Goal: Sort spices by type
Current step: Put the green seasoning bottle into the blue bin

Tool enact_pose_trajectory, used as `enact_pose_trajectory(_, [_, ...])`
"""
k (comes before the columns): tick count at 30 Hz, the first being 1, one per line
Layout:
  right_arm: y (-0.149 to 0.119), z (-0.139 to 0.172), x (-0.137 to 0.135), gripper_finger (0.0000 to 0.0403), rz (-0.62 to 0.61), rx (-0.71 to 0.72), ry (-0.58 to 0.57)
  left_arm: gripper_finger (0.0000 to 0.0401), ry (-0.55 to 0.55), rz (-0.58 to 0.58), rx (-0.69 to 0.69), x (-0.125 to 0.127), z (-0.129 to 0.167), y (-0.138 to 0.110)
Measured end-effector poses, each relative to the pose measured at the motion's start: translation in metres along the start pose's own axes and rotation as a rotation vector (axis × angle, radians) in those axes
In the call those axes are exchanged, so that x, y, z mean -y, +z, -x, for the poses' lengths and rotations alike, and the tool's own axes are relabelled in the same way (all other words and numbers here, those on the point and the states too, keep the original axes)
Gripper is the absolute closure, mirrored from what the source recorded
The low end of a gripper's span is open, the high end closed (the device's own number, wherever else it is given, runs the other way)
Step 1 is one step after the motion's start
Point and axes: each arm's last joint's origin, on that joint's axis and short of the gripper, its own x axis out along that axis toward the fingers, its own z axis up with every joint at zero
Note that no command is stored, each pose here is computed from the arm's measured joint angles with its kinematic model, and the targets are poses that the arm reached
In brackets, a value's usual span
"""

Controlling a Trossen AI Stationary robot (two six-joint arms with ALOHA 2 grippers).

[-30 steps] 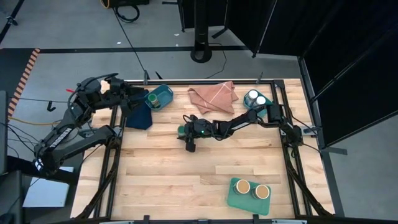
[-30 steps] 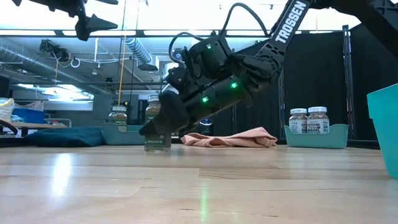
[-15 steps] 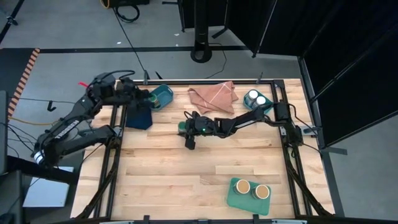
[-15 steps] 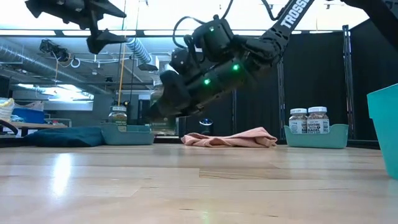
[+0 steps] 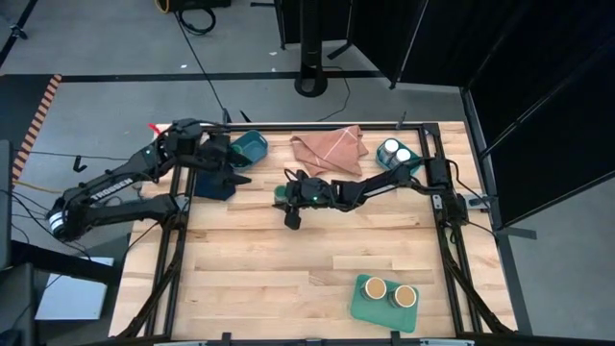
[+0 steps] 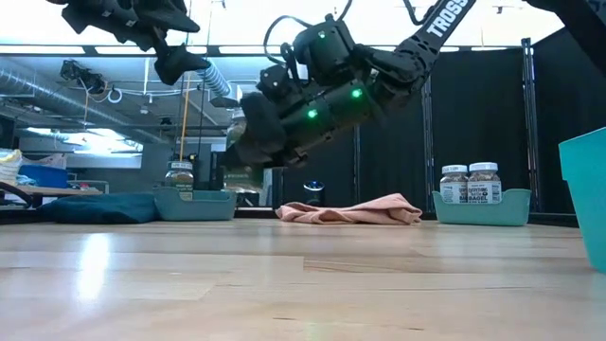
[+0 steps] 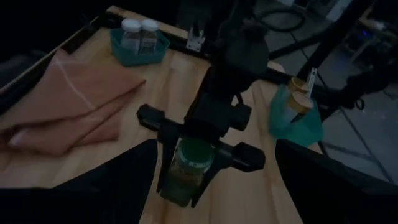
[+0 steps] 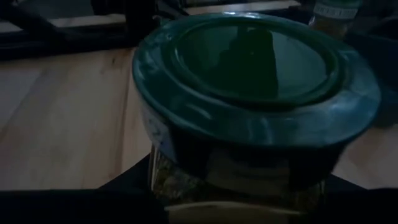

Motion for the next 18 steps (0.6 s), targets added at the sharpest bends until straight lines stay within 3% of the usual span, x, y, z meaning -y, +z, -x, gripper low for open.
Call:
enact_pose_trajectory(7, [0.016, -0.003, 0.000, 0.0200, -0.007, 0.046, 0.001, 0.0069, 0.012, -0.126, -0.001, 0.005, -0.013, 0.002])
enact_pose_trajectory(18, [0.022, -0.005, 0.001, 0.0200, 0.016, -0.003, -0.008, 0.0069, -0.012, -0.092, -0.185, 0.009, -0.039, -0.010])
